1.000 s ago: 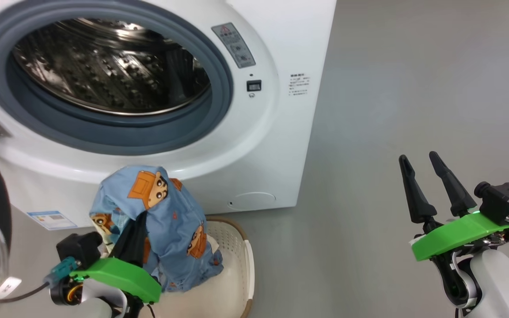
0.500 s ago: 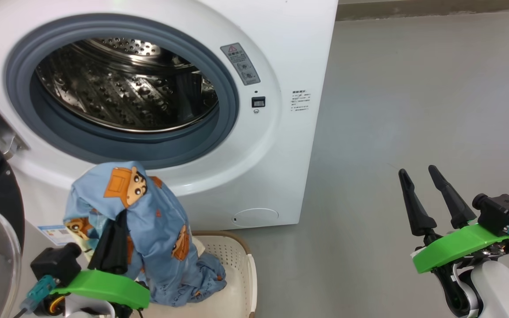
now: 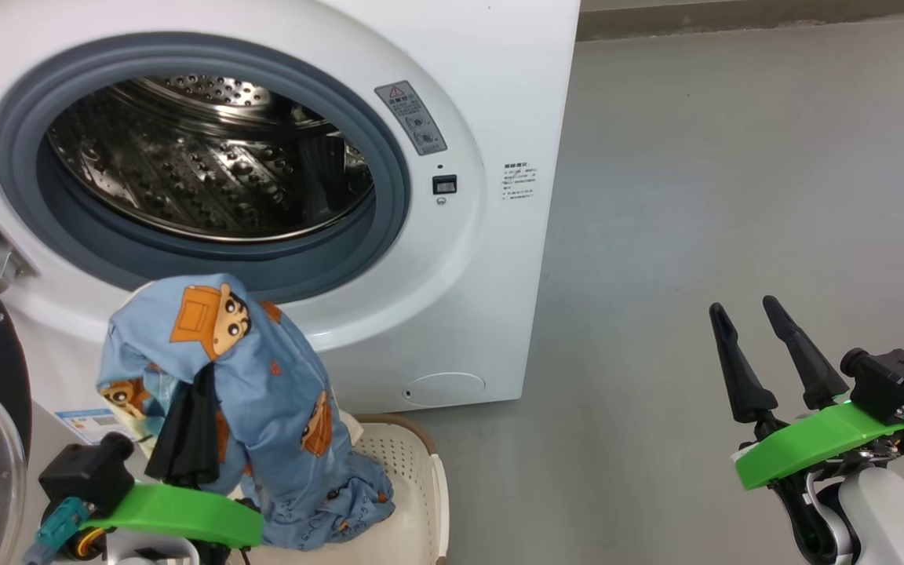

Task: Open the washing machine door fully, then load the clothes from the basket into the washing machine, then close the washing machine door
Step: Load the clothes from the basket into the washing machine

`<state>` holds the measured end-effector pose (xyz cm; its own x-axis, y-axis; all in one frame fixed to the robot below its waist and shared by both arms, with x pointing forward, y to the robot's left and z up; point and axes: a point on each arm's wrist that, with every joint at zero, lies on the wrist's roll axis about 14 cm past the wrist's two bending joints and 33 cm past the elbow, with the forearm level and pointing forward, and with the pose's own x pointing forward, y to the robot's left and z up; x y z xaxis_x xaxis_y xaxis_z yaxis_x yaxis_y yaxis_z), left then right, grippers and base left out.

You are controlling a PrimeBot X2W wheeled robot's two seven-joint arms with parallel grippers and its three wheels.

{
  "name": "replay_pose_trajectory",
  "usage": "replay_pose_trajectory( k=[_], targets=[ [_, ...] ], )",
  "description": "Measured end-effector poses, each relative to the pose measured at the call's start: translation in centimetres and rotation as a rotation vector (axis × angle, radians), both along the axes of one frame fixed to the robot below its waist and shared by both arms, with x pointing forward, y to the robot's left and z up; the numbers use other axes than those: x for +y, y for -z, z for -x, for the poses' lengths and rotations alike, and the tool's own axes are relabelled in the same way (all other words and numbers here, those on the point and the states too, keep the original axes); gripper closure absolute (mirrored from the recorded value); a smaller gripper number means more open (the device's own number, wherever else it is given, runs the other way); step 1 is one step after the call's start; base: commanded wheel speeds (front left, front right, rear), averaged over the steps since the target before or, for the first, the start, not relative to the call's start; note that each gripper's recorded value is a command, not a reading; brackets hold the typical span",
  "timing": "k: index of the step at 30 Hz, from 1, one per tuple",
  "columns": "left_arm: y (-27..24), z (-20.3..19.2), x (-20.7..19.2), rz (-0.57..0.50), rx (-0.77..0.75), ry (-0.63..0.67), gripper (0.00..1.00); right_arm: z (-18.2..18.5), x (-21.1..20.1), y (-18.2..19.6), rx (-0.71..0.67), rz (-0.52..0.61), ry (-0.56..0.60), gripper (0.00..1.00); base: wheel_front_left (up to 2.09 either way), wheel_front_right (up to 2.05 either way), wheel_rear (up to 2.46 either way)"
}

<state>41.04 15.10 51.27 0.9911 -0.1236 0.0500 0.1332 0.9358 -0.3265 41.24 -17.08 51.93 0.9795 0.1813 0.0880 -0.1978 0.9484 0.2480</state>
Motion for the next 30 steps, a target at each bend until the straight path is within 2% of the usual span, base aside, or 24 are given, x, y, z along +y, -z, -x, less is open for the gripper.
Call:
replay_pose_trajectory(
  k=[20, 30],
  targets=[
    [0.3, -0.5, -0.2, -0.012, 0.002, 0.000, 1.00, -0.1, -0.4, 0.9, 0.022, 0.015, 0.009, 0.00, 0.00, 0.00, 0.00],
    [-0.2, -5.6, 0.0, -0.033, -0.021, 0.009, 1.00, -1.3, -0.9, 2.2, 0.052, 0.035, 0.007, 0.00, 0.00, 0.00, 0.00]
  ],
)
